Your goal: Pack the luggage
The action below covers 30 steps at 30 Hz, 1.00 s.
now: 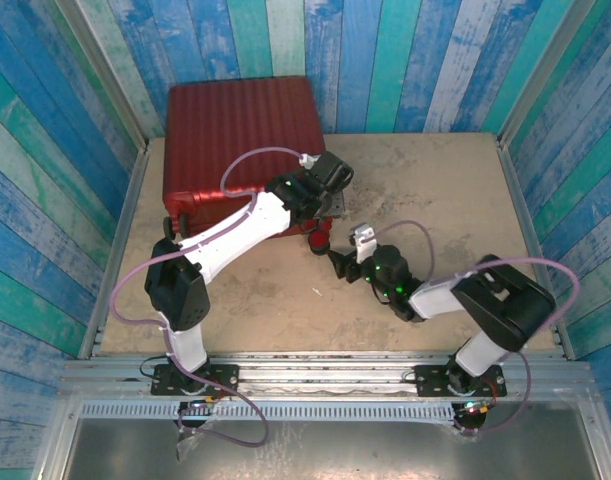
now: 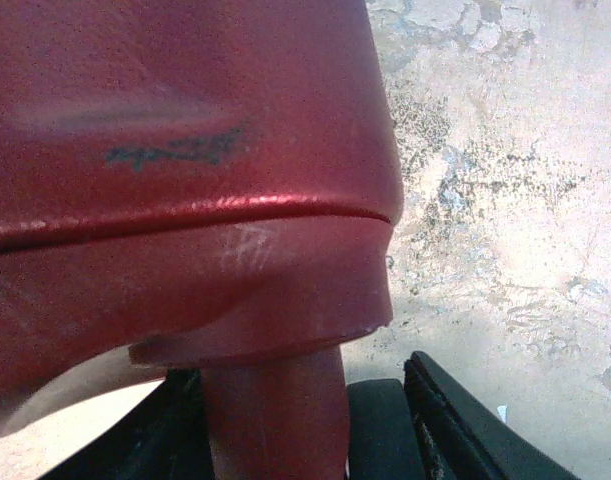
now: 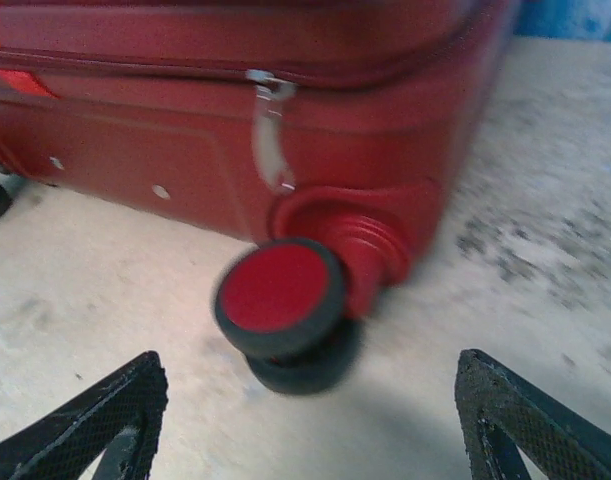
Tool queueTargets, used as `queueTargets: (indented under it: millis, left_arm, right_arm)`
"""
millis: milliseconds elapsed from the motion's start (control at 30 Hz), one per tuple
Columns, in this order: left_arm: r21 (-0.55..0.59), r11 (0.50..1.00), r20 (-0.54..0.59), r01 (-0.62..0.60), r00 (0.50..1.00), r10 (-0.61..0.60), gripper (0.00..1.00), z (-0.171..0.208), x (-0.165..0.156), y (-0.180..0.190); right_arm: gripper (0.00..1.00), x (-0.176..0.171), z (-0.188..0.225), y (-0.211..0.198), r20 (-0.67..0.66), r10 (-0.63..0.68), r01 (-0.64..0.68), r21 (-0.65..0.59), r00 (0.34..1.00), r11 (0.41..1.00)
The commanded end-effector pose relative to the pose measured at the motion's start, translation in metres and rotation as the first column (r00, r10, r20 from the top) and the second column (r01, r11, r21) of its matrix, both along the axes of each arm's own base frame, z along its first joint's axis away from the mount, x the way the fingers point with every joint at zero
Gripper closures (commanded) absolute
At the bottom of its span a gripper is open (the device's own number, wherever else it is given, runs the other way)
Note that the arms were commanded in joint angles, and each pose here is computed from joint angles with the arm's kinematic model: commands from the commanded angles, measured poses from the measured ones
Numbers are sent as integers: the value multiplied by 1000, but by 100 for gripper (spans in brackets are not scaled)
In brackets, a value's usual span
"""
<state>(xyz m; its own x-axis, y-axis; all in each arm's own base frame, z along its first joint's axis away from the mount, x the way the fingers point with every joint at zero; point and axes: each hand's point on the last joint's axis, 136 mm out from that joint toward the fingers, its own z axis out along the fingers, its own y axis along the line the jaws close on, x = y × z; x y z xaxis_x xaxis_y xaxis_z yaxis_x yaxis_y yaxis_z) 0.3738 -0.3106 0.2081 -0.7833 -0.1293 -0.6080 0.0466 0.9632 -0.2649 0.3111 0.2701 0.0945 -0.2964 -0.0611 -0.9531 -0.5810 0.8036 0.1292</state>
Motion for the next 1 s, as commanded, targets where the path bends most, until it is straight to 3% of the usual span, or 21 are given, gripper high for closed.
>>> queueTargets:
  millis: [0,167,333,967]
  left_arm:
    - [-44,994,114,95,989,-89,100,50,3,-7]
    - [-62,992,136,108,986,-99,100,63,2,-7]
    - [-73,990,146,117,984,-105,100,71,-1,-5]
    - [-140,982,225,129,970,-95,100,113,-11,4]
  right_arm:
    - [22,15,39,13,181,-52,32,112,982,993]
    - [20,23,39,21,232,-79,34,195,969,980]
    - [17,28,39,34,247,-67,22,181,967,983]
    - [32,37,32,42,228,-95,72,105,969,992]
